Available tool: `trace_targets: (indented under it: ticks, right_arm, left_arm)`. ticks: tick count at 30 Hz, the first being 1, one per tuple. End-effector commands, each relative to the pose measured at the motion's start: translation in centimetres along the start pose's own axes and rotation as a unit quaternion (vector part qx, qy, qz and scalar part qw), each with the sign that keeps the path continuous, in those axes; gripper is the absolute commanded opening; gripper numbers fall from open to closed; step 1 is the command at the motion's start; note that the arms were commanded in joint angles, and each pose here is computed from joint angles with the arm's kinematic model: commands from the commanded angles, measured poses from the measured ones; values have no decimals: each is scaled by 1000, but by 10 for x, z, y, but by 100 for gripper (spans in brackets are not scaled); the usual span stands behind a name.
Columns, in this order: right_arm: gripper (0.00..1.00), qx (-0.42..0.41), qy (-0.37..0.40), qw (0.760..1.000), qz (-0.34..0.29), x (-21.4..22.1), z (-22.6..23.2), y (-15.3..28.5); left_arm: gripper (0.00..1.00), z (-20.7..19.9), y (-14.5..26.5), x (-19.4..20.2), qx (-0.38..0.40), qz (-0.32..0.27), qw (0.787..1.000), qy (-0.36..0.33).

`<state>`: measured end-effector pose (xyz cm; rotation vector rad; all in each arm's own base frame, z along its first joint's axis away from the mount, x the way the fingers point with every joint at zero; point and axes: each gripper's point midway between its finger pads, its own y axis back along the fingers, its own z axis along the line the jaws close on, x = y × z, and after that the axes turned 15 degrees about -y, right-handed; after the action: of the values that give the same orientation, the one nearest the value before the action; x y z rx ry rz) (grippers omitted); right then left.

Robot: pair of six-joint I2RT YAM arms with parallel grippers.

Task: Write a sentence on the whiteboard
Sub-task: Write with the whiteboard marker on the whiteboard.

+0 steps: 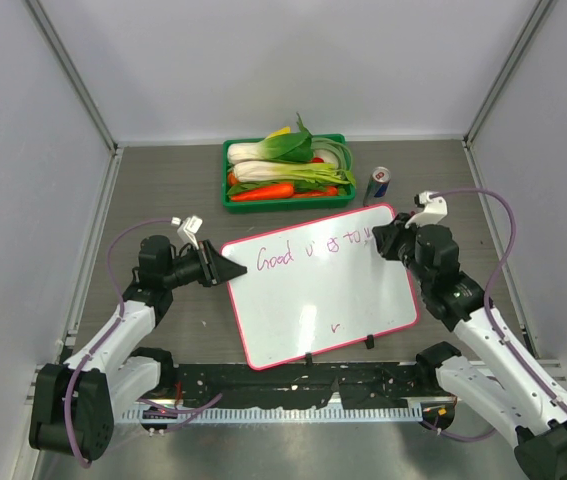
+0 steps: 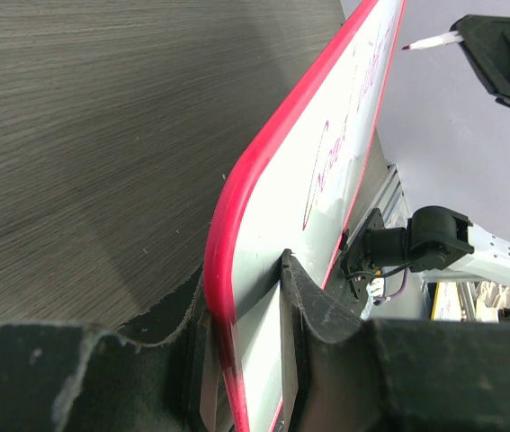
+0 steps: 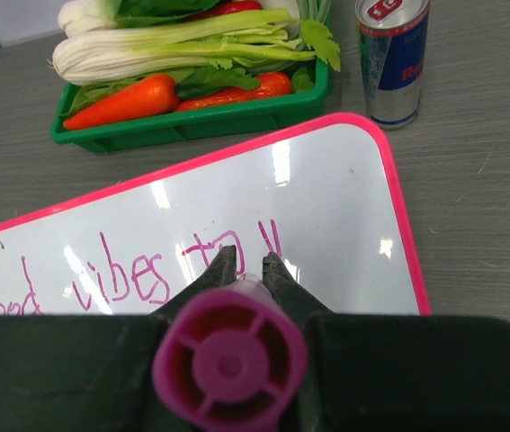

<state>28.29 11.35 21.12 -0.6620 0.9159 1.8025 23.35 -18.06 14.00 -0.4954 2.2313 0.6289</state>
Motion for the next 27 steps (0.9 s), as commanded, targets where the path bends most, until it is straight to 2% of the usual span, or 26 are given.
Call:
trace_targets:
  ticks: [1, 11, 27]
  right_arm:
    - [1, -21, -12, 997, -72, -49, 25, 4]
    - [1, 26, -3, 995, -96, -62, 14, -15]
    - [2, 53, 4, 996, -71, -46, -2, -30]
  left_arm:
    - [0, 50, 3, 0, -111, -12, 992, -54]
    - [0, 48, 3, -1, -108, -13, 993, -54]
    - [0, 47, 2, -1, -104, -13, 993, -55]
